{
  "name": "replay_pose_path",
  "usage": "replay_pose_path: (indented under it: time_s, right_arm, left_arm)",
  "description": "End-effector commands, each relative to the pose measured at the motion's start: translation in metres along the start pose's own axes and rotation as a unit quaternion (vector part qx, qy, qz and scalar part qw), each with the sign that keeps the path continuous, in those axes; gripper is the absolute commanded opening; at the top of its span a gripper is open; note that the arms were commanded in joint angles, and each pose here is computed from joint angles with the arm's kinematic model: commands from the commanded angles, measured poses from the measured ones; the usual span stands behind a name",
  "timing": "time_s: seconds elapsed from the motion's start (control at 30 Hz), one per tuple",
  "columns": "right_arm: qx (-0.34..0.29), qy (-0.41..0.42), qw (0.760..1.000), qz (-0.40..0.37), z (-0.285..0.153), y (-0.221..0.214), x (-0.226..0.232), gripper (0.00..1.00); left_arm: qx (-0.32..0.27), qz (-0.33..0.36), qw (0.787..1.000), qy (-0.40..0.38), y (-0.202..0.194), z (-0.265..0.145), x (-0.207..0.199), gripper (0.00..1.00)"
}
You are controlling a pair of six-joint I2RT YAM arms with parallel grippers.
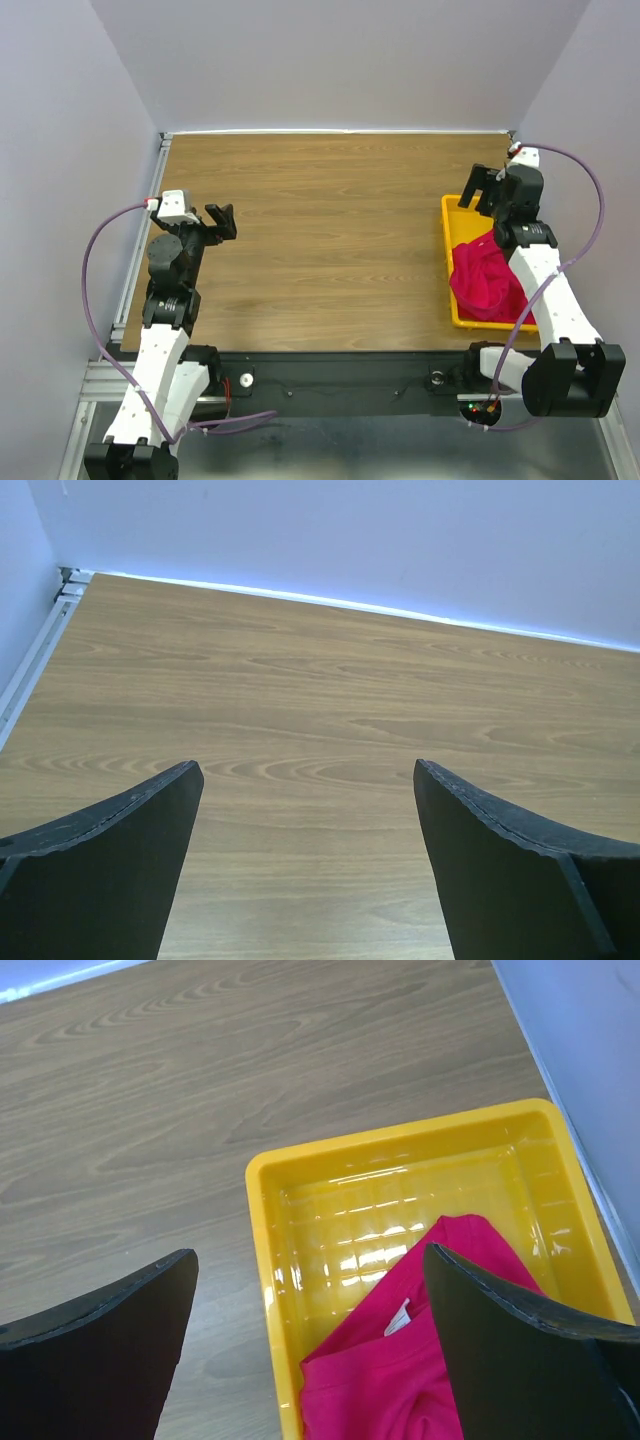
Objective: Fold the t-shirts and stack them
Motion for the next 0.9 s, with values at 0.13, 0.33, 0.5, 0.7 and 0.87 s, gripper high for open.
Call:
replay_pose_path:
  time_s: [0.13,0.33,0.5,0.7,0.87]
  right_arm:
    - [0.066,0.216,0.944,-0.240,-0.011,0.003,0.014,1.00]
    - [0.183,0.257,0.927,-0.203,-0.004,-0.010,0.022,1.00]
    - [0.271,0.218,0.917,-0.193,0.009,-0.036,0.007,0.99]
    - [0.328,0.140,0.914,-0.193,0.008,-0.051,-0.009,0.89]
    - [0.328,0.053,0.923,-0.192,0.001,-0.053,-0.027,0.81]
  left_arm:
    - [-0.042,0.008,0.999,-0.034,0.017,0.003,-0.006,0.99]
    - [-0.037,0.006,0.998,-0.045,0.015,0.004,-0.008,0.99]
    - [-0.044,0.008,0.997,-0.056,0.019,0.001,-0.010,0.99]
    - [-0.045,0.007,0.997,-0.059,0.021,0.000,-0.012,0.99]
    - [-0.048,0.007,0.997,-0.063,0.022,-0.001,-0.013,0.99]
Point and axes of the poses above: each gripper's point midway between its finger pads, its own z axis out along the fingers, its own x axis along the line the jaws close on, y = z × x, the point moved 10 cm from there along -z, back along the fingers, and after that the axes turned 11 degrees about z, right-handed, at the moved point
